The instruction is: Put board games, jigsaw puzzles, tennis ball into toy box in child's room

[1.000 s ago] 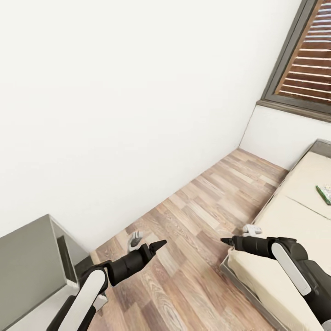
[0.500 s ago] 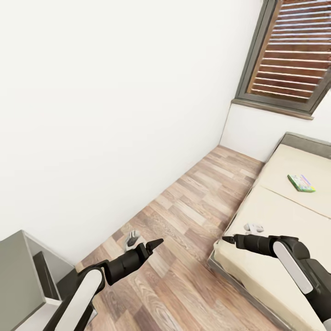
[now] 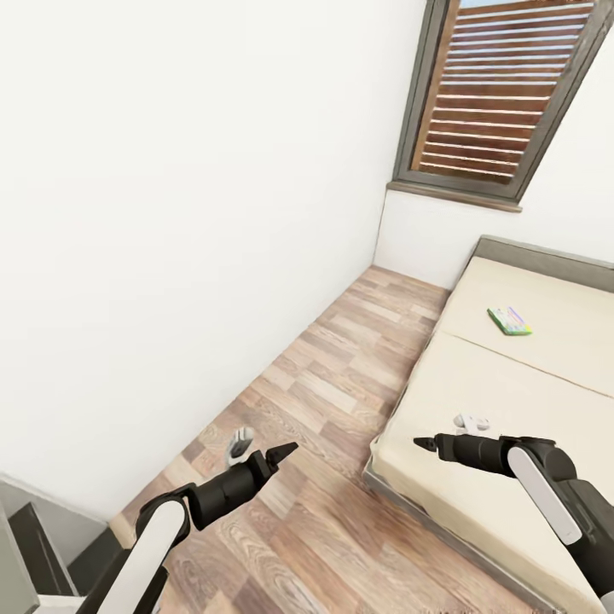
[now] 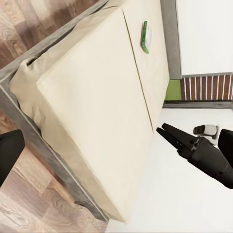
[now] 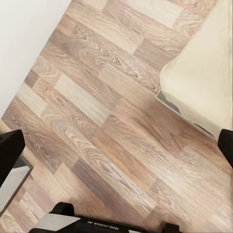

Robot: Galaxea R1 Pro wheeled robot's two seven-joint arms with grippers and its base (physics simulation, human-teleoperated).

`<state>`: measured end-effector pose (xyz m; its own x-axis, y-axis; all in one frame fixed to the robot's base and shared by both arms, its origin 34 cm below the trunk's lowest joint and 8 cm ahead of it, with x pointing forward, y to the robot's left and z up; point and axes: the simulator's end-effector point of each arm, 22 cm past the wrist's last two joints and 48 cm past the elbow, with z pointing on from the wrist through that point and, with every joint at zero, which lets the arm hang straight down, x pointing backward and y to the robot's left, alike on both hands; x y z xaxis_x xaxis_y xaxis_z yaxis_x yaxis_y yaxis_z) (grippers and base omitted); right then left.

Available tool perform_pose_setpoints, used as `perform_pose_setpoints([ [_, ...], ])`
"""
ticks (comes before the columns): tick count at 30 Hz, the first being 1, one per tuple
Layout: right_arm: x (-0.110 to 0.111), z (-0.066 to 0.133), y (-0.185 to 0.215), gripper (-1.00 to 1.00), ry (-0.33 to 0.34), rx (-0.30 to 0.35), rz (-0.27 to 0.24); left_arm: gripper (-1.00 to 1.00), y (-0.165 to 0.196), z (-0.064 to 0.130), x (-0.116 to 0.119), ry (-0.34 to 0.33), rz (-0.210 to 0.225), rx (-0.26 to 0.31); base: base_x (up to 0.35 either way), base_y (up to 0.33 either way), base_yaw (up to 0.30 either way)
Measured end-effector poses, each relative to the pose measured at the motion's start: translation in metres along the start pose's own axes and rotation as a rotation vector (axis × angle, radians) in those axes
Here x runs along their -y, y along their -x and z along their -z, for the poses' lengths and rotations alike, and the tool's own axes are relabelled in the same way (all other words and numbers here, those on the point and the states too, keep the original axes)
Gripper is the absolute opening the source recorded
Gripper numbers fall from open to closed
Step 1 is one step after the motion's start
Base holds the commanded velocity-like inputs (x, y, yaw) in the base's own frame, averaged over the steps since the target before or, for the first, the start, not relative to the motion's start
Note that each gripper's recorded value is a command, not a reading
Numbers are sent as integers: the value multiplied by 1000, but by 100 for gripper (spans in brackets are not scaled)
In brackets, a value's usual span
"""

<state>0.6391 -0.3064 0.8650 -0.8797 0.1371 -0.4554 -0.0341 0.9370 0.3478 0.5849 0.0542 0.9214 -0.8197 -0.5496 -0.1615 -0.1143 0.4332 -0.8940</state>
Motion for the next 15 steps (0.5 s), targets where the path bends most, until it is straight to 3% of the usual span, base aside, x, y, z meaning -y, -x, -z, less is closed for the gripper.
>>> perform_pose_setpoints([
  [15, 0, 9, 12, 100, 0, 32, -6, 100, 7, 5, 1, 2, -4, 19, 0, 0, -245],
])
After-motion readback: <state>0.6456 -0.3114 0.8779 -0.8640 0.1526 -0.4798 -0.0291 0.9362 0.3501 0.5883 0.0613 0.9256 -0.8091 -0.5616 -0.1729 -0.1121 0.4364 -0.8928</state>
